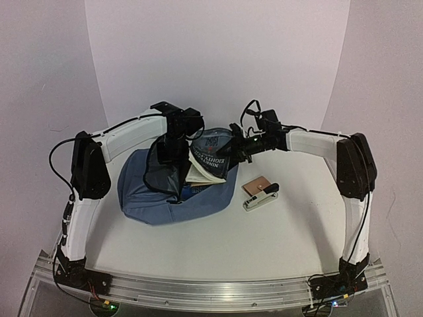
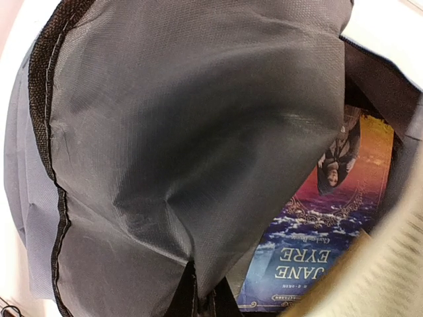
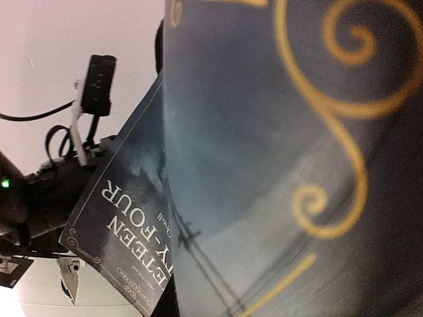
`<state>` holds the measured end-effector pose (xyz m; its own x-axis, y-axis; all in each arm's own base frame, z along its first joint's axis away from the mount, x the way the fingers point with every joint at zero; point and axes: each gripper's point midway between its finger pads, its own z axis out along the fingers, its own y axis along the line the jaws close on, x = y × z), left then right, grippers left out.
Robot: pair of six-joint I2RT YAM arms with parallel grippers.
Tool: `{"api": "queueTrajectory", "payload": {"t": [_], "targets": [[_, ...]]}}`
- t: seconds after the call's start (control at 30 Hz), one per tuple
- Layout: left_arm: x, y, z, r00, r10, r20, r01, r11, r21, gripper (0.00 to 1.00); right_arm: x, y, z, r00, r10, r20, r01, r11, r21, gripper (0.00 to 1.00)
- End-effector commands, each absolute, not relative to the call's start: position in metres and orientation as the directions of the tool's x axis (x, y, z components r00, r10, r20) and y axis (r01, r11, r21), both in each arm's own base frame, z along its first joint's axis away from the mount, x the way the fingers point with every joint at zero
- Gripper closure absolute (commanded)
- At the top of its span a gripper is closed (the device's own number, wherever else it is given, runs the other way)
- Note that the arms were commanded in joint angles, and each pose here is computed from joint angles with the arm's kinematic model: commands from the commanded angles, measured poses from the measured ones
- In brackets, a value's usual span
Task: Pack the student bag
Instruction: Place the book in the student bag.
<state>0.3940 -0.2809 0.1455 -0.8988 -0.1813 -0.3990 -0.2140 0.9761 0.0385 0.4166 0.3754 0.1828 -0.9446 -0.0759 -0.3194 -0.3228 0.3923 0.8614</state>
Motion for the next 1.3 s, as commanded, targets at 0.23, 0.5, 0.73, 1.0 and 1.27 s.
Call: {"api": "queueTrajectory", "payload": {"t": [0.23,0.5,0.73,1.0,1.27], "targets": [[0.376,-0.286,0.175,-0.916,-0.134,-0.378,-0.137,0.990,-0.017,1.00,0.423,0.365,0.091,-0.933,-0.148,-0.329,-0.351,0.585,0.731,1.00],[0.384,-0.305,0.174,-0.922,-0.090,-0.377,-0.071,0.995,-0.066,1.00,0.388,0.399,0.080,-0.907,-0.301,-0.294,-0.416,0.539,0.732,1.00],[0.389,-0.322,0.180,-0.918,-0.070,-0.390,-0.018,0.990,-0.137,1.00,0.404,0.433,0.071,-0.914,-0.290,-0.285,-0.400,0.519,0.755,1.00],[0.390,-0.343,0.185,-0.916,-0.040,-0.398,0.053,0.974,-0.218,1.00,0.401,0.472,0.108,-0.900,-0.290,-0.326,-0.425,0.412,0.806,1.00],[0.388,-0.338,0.193,-0.909,-0.058,-0.413,0.043,0.972,-0.231,1.00,0.404,0.455,0.068,-0.890,-0.305,-0.339,-0.454,0.534,0.713,0.77]]}}
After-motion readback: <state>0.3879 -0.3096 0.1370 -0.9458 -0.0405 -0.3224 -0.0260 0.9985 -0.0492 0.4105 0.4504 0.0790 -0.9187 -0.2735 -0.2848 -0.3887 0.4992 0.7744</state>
